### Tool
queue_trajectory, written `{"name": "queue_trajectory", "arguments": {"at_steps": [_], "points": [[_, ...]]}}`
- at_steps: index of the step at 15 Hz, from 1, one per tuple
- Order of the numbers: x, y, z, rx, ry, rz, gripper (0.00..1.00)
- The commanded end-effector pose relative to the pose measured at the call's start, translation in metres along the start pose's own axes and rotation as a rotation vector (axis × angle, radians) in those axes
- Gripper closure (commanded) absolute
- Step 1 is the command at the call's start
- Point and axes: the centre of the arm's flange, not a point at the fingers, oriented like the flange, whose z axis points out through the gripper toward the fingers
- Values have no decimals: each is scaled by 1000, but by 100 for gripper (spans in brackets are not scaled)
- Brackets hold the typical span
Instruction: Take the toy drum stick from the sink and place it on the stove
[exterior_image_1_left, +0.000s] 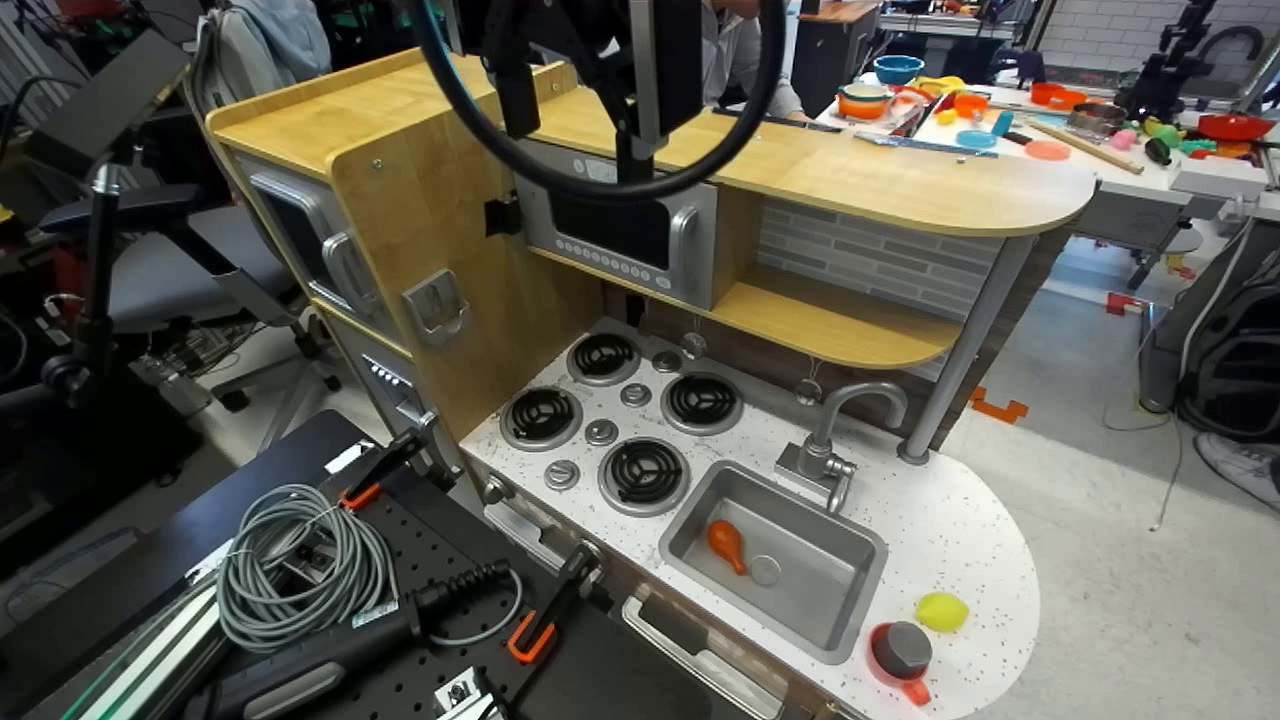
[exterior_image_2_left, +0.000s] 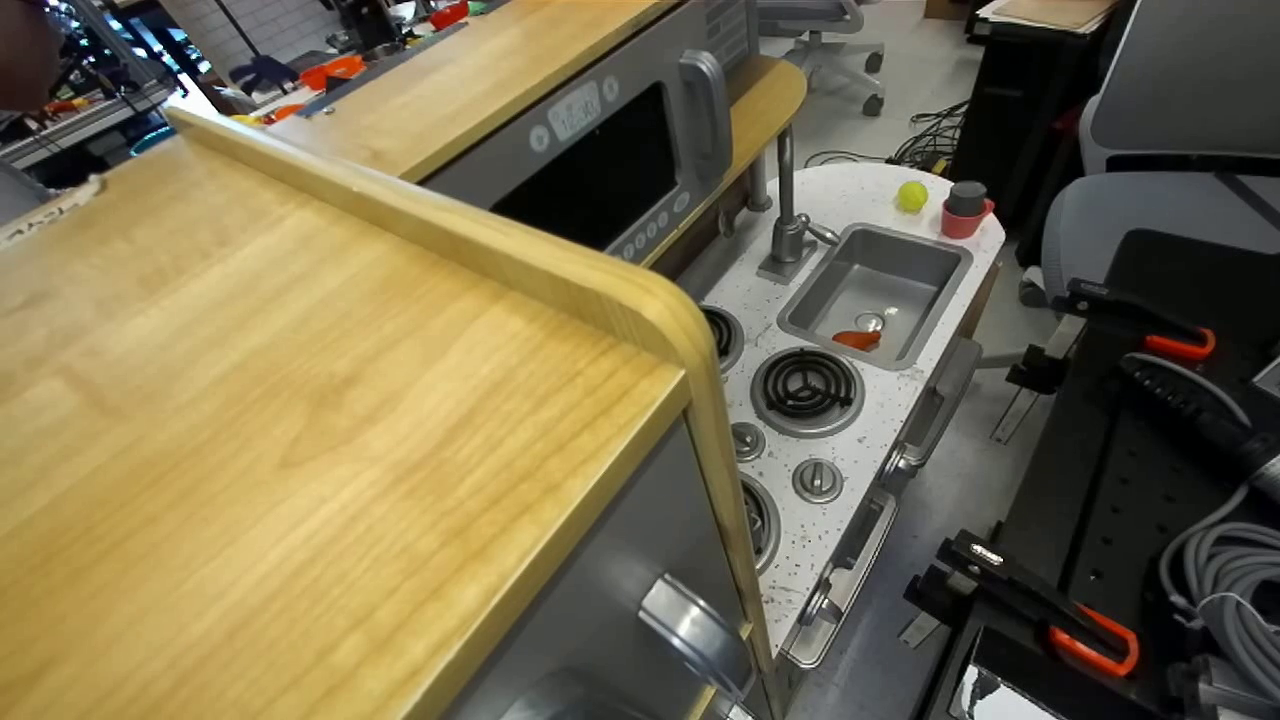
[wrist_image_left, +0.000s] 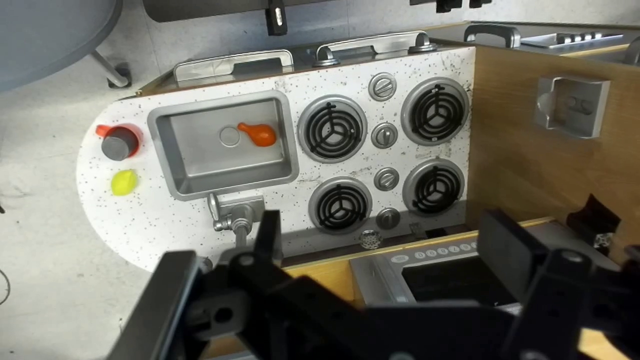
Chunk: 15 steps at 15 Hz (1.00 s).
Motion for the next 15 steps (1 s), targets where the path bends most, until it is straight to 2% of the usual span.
{"name": "queue_trajectory", "arguments": {"at_steps": [1, 6, 11, 15], "points": [[11, 13, 31, -18, -31, -3, 0], [42, 49, 100, -20, -110, -20, 0], [76, 81, 175, -87, -73, -61, 0], [81, 101, 260, -87, -60, -185, 0]]}}
